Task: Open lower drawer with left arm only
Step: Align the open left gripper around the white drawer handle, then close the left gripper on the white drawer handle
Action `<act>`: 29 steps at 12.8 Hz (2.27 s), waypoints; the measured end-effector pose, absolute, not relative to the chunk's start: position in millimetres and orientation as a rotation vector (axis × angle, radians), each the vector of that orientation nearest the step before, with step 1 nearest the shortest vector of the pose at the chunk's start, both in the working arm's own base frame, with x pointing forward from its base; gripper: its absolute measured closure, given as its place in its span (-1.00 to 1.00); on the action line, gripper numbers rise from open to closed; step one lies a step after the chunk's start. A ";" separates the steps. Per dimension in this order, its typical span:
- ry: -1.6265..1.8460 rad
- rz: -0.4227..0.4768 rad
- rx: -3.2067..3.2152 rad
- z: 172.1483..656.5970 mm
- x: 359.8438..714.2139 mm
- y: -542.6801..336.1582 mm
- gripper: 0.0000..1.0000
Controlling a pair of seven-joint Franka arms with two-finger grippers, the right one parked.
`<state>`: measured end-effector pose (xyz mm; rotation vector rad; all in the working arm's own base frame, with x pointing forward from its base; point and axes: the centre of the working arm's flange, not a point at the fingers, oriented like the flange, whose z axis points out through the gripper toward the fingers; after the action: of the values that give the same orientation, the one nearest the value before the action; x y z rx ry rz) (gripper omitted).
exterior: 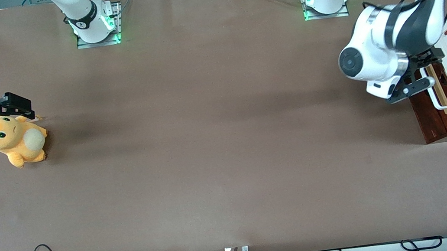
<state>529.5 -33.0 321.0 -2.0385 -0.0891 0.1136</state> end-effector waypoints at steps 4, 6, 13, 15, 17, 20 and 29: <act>-0.028 0.106 -1.897 246.2 526.3 -18.0 -0.84; -0.023 0.093 -1.823 220.1 523.4 -10.6 -0.81; 0.003 0.080 -1.735 186.2 527.9 37.8 -0.72; 0.008 0.083 -1.738 183.6 527.6 36.6 -0.30; 0.037 0.059 -1.726 181.0 529.9 33.6 -0.11; 0.054 0.037 -1.697 176.2 530.8 34.5 -0.06; 0.073 0.017 -1.665 167.7 530.6 35.7 0.19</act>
<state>530.6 35.7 167.7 -1.6655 0.0730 0.0175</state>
